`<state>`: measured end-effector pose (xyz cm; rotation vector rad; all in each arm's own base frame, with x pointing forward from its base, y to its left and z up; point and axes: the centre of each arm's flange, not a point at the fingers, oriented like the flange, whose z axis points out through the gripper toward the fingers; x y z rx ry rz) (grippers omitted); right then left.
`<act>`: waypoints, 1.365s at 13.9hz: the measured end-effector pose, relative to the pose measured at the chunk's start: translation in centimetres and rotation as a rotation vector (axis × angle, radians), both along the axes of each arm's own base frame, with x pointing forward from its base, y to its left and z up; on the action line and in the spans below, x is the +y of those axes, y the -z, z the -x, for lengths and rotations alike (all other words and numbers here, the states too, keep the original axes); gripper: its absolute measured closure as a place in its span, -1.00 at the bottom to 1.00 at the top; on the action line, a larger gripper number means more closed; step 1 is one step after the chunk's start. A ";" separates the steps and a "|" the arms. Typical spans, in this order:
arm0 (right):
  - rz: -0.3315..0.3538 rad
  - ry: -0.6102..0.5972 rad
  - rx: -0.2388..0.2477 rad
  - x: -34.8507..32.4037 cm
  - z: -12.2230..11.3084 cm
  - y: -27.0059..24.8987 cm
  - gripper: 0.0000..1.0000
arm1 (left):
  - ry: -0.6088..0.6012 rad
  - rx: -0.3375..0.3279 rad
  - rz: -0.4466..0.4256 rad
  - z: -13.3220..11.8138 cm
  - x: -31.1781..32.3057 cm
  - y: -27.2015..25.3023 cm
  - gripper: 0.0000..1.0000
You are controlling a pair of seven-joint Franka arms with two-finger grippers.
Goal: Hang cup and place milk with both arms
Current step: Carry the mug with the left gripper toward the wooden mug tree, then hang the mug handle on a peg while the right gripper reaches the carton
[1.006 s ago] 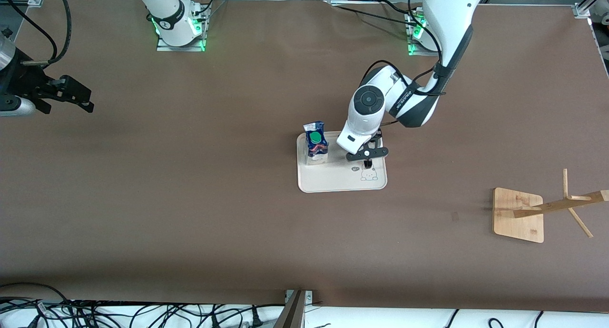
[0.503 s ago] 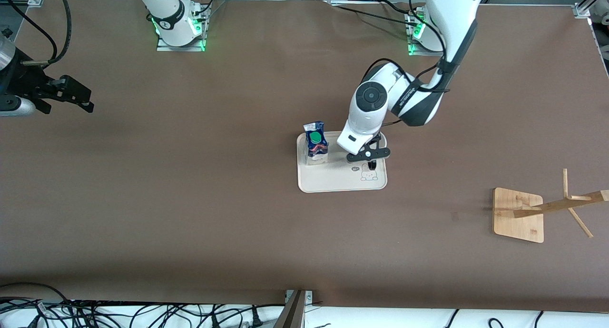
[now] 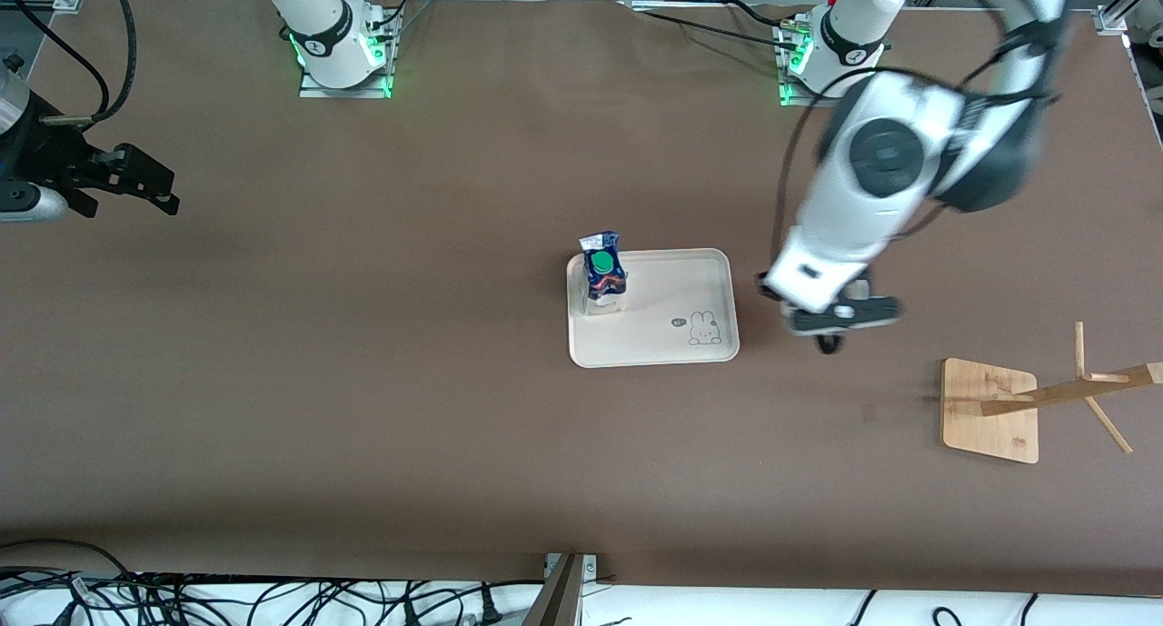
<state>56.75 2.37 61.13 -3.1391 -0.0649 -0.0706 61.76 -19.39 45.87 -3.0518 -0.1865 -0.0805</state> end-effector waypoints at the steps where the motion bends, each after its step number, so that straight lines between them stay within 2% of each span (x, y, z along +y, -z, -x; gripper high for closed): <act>1: 0.000 0.000 0.000 0.0 0.0 0.0 -1.00 | 0.022 -0.016 0.001 -0.7 2.2 -1.5 0.88; 4: 0.000 -0.009 0.000 0.5 0.0 0.0 -1.00 | 0.081 -0.046 -0.004 -2.9 9.5 -4.2 0.88; 7: 0.000 -0.030 0.000 1.6 -0.1 0.2 -1.00 | 0.076 -0.042 -0.013 -3.6 15.6 -4.5 0.88; 10: 0.000 -0.081 0.038 4.0 -0.8 2.3 -1.00 | 0.074 -0.032 -0.014 -3.8 17.9 -4.1 0.88; 13: 0.016 -0.224 0.125 13.0 -1.0 7.3 -1.00 | 0.056 -0.005 -0.016 -3.6 19.7 -3.7 0.88; 16: 0.024 -0.359 0.118 23.8 -0.2 10.2 -1.00 | 0.063 0.007 -0.018 -3.5 22.4 -3.7 0.88; 19: -0.046 -0.344 0.112 32.1 -0.8 12.1 -1.00 | 0.087 -0.001 -0.021 -3.6 23.3 -4.3 0.88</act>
